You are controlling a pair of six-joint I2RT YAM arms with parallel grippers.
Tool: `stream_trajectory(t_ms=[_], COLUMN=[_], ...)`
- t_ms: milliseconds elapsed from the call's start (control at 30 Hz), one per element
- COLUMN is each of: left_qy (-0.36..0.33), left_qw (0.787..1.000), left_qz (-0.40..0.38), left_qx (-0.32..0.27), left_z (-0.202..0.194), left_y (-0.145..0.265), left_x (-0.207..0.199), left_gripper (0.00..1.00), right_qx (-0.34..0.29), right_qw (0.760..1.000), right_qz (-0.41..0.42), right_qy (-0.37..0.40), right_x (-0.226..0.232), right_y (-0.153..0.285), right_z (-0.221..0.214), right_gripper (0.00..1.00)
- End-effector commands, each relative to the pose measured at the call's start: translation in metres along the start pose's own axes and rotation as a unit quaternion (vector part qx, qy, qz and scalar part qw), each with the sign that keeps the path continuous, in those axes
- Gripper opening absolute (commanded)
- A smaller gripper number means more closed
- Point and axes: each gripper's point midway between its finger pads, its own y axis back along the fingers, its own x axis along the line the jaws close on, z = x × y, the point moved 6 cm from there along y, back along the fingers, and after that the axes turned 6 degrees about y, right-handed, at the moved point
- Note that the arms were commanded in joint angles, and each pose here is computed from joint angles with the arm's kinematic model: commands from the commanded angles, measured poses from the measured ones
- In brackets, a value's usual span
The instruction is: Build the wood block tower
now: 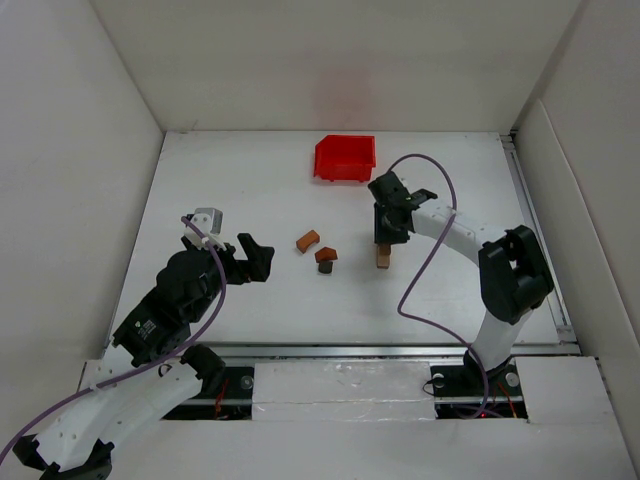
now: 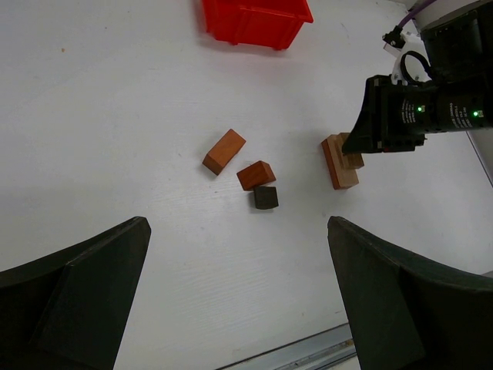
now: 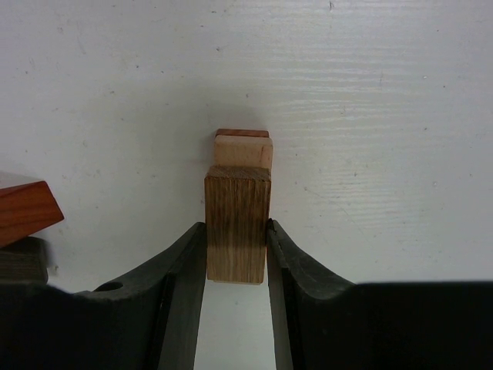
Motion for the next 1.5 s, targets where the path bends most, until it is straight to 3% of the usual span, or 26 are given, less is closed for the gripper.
stream_trajectory(t_ms=[0, 1467], left_qy=[0.002, 0.002], left_qw=[1.0, 1.0], left_qz=[-0.015, -0.015], left_qx=[-0.016, -0.016], left_z=[0.005, 0.005], left_y=[-0.002, -0.002], left_x=[-0.005, -0.005], left_gripper=[0.99, 0.99], right_qx=[-0.03, -0.01], right_qw=[0.999, 1.0], right_qz=[0.011, 0.015], right_qy=[-0.002, -0.002], right_x=[-0.002, 0.001], right_y=[0.011, -0.007], right_z=[0.014, 0.001], right_gripper=[0.34, 0.37])
